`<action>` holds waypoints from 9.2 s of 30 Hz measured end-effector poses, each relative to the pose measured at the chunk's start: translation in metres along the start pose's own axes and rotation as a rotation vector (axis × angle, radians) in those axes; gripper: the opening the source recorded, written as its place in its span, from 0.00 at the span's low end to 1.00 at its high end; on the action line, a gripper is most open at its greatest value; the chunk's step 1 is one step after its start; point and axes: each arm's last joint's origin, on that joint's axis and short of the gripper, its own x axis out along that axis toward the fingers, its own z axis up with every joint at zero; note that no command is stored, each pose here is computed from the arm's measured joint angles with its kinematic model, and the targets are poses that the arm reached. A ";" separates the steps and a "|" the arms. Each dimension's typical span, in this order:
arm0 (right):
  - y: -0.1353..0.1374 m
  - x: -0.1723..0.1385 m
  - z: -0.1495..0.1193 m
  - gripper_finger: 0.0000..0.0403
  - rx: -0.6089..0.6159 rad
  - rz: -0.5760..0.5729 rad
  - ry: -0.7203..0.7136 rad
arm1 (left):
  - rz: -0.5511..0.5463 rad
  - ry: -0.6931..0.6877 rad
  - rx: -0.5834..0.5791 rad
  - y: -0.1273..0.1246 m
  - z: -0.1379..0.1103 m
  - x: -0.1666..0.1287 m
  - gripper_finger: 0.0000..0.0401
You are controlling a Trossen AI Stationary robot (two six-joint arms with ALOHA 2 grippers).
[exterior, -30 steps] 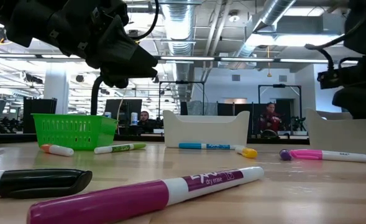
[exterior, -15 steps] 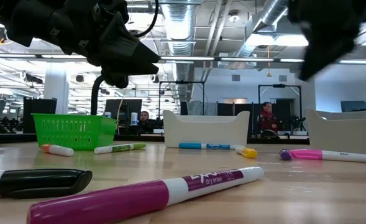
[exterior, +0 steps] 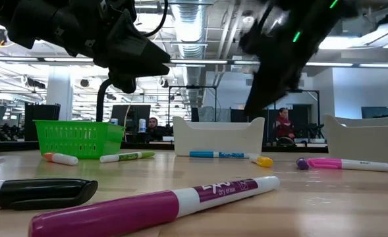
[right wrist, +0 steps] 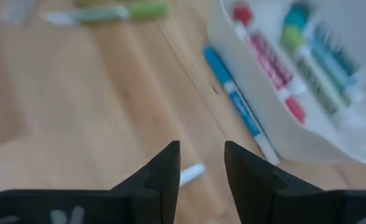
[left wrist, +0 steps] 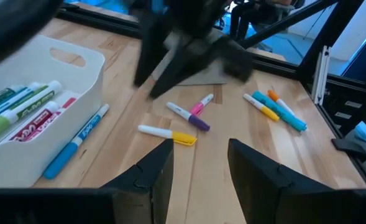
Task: Pick & Place Markers
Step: Put the small light blue marker pen into the gray bin, then put the small light green marker pen into the gray bin
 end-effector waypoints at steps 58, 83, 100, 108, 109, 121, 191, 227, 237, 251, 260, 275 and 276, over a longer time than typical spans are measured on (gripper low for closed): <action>-0.052 0.093 0.008 0.41 -0.190 -0.015 0.147 | -0.002 -0.004 -0.001 0.000 0.000 0.000 0.37; -0.023 0.054 0.067 0.02 -0.341 0.037 0.204 | -0.002 -0.002 0.003 0.000 0.000 0.000 0.37; -0.017 0.048 0.042 0.37 -0.277 -0.101 0.377 | -0.004 -0.002 -0.001 0.000 0.000 0.000 0.37; -0.021 0.074 0.025 0.43 -0.359 -0.097 0.396 | -0.035 0.008 0.000 -0.001 -0.001 0.000 0.37; -0.021 0.074 0.027 0.43 -0.376 -0.090 0.395 | -0.036 0.009 0.000 -0.001 -0.001 0.000 0.37; -0.038 0.070 0.082 0.39 -0.555 0.141 0.265 | -0.029 0.008 0.001 0.000 0.000 0.000 0.37; -0.055 -0.100 -0.103 0.08 0.360 -0.013 0.469 | -0.026 0.014 0.008 0.002 -0.002 0.000 0.37; -0.019 -0.118 -0.012 0.32 -0.033 -0.121 -0.192 | 0.367 0.573 -0.187 0.061 0.011 0.023 0.42; -0.010 -0.080 0.001 0.30 -0.204 0.252 -0.435 | 0.333 0.739 -0.197 0.064 -0.021 0.037 0.40; -0.022 -0.068 0.002 0.30 -0.213 0.328 -0.387 | 0.329 0.784 -0.100 0.062 -0.030 0.046 0.33; -0.022 -0.068 0.003 0.30 -0.212 0.324 -0.389 | 0.335 0.775 -0.028 0.062 -0.031 0.048 0.18; 0.002 0.006 0.015 0.48 -0.325 0.322 -0.391 | 0.234 0.378 0.102 0.023 0.031 0.025 0.08; 0.002 0.010 0.016 0.51 -0.319 0.332 -0.380 | 0.228 0.353 0.123 0.020 0.034 0.023 0.07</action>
